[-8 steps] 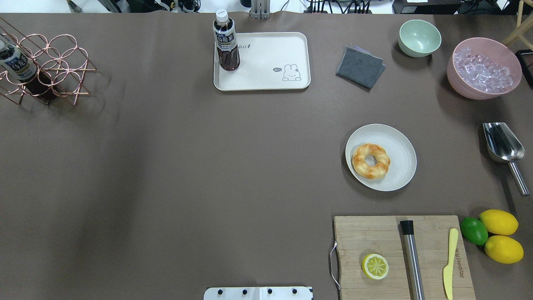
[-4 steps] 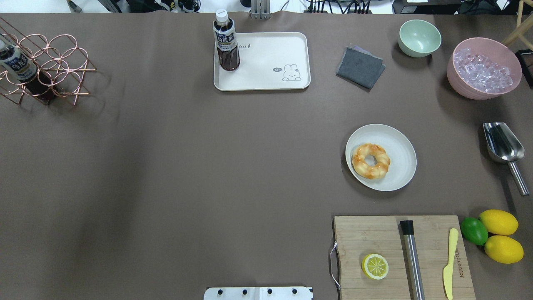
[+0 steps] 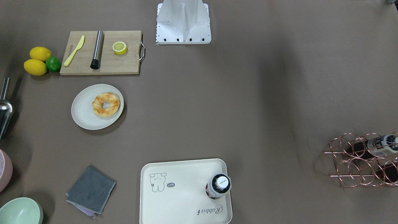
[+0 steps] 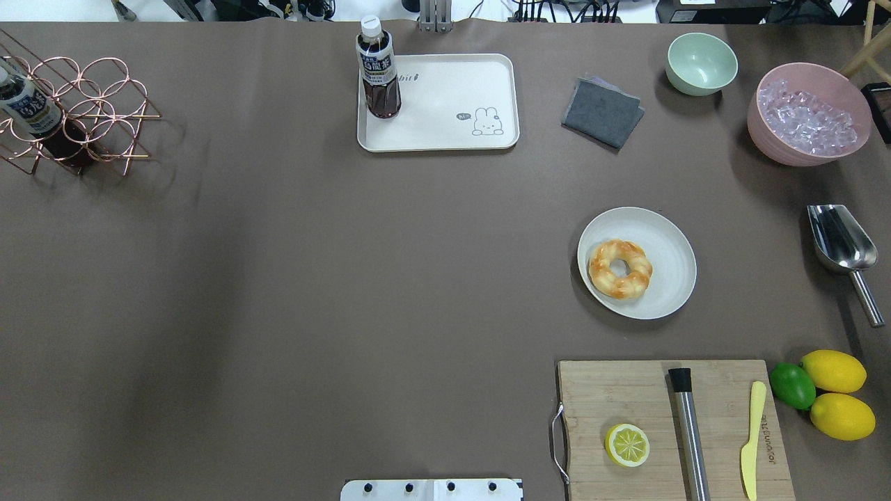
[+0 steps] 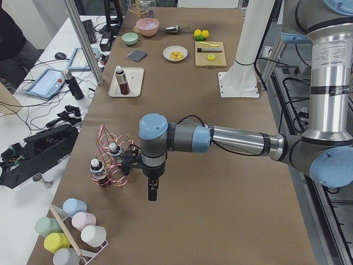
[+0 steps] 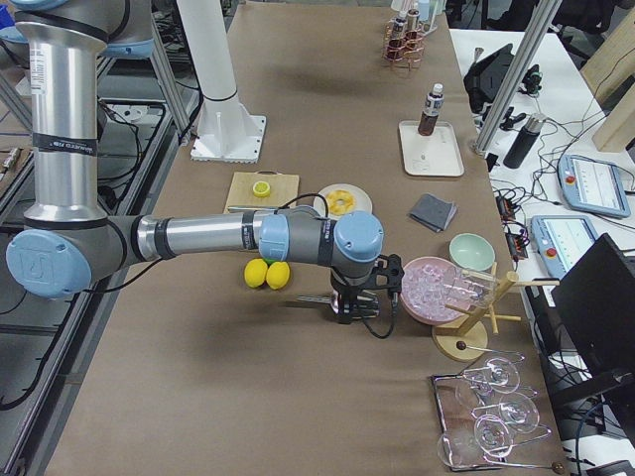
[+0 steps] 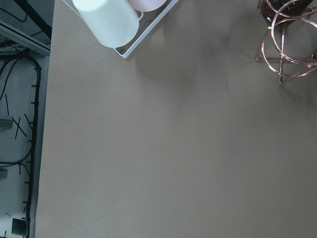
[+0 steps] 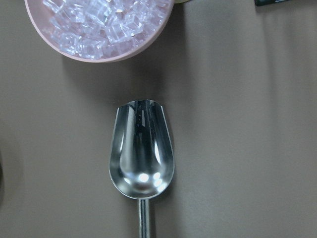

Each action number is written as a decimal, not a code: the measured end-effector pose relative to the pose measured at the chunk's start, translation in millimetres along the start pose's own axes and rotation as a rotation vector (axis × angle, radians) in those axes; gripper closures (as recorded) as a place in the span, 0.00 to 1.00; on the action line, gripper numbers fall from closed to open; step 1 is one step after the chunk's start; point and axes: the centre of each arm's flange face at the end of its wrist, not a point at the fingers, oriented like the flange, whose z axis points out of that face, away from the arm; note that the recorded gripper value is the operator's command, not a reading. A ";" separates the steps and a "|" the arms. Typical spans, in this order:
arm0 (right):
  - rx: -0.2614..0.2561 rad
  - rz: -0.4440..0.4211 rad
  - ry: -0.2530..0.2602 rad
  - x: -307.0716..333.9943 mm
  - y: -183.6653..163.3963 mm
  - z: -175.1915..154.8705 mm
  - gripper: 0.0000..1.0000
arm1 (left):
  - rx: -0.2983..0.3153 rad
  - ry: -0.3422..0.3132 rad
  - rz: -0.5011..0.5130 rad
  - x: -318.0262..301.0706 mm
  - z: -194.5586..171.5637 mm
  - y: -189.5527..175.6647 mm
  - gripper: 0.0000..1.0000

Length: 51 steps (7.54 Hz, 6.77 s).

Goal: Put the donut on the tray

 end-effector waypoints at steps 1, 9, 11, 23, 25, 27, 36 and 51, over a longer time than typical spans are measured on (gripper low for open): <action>0.010 0.035 -0.004 -21.7 -6.9 8.3 0.00 | 0.001 0.000 0.001 0.2 -0.3 -0.1 0.02; 0.078 0.012 -0.029 -239.7 21.2 177.4 0.00 | -0.011 -0.002 -0.007 -3.6 5.2 0.4 0.02; 0.076 -0.014 -0.041 -274.2 38.4 208.0 0.00 | -0.014 -0.004 -0.009 -4.9 7.0 1.0 0.02; 0.072 0.055 -0.025 -312.9 45.8 251.0 0.92 | -0.022 -0.006 -0.014 -7.9 11.3 1.7 0.02; 0.079 0.060 -0.013 -307.6 45.5 252.9 1.00 | -0.019 -0.006 -0.013 -7.1 10.2 0.3 0.02; 0.083 0.072 -0.019 -309.2 44.3 249.7 1.00 | -0.016 -0.006 -0.010 -6.0 8.8 -2.0 0.02; 0.110 0.254 -0.286 -417.9 -65.3 144.0 1.00 | -0.009 -0.004 -0.005 -3.6 7.1 -6.5 0.02; 0.302 0.411 -0.184 -594.3 -233.0 243.2 0.00 | 0.005 -0.003 0.021 11.9 0.9 -22.8 0.02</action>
